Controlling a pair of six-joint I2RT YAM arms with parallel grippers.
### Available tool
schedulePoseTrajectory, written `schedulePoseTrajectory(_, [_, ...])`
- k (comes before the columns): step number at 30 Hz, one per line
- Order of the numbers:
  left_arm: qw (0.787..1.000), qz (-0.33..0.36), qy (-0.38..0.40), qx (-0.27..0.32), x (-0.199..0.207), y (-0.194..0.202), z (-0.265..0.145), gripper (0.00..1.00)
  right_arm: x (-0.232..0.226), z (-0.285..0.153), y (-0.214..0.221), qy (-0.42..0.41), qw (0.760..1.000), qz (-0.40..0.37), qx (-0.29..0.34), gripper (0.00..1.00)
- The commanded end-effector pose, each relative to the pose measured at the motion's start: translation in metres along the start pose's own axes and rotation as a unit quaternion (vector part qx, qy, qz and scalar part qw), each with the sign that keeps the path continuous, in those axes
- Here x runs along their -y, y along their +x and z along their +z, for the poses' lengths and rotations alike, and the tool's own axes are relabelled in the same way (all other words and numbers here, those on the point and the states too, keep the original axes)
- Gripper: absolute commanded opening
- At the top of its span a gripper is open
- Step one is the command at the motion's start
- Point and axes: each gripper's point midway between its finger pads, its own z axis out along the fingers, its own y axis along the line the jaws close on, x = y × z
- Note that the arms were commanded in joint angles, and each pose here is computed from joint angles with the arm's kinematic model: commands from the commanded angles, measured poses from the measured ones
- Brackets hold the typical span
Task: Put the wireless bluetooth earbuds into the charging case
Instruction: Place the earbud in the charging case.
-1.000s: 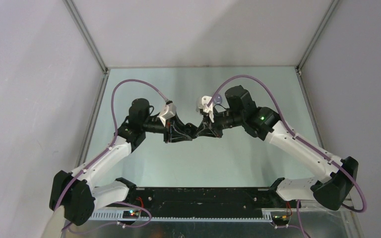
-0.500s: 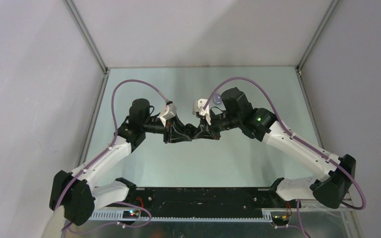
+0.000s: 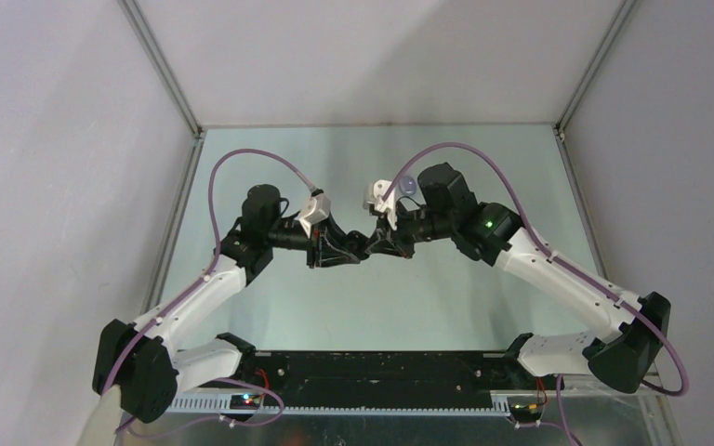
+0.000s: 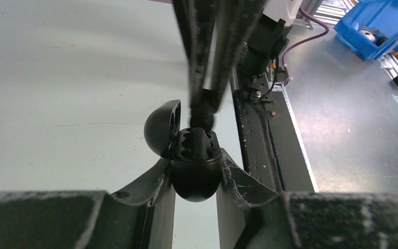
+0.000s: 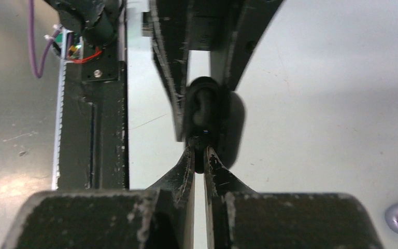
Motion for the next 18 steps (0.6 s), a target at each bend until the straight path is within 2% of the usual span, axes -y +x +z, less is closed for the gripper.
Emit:
schedulePoseTrajectory(1, [0.999,0.043,0.022,0.014,0.009,-0.014,0.001,0.00,0.019,-0.011,-0.017,0.047,0.999,-0.013,0.025,0.09])
schedulePoseTrajectory(10, [0.999,0.045,0.023,0.015,0.010,-0.015,0.000,0.00,0.014,0.002,-0.009,0.027,0.999,-0.009,0.016,0.09])
schedulePoseTrajectory(18, [0.999,0.044,0.023,0.014,0.010,-0.015,0.000,0.00,-0.006,0.003,-0.008,-0.027,0.999,-0.017,0.020,0.10])
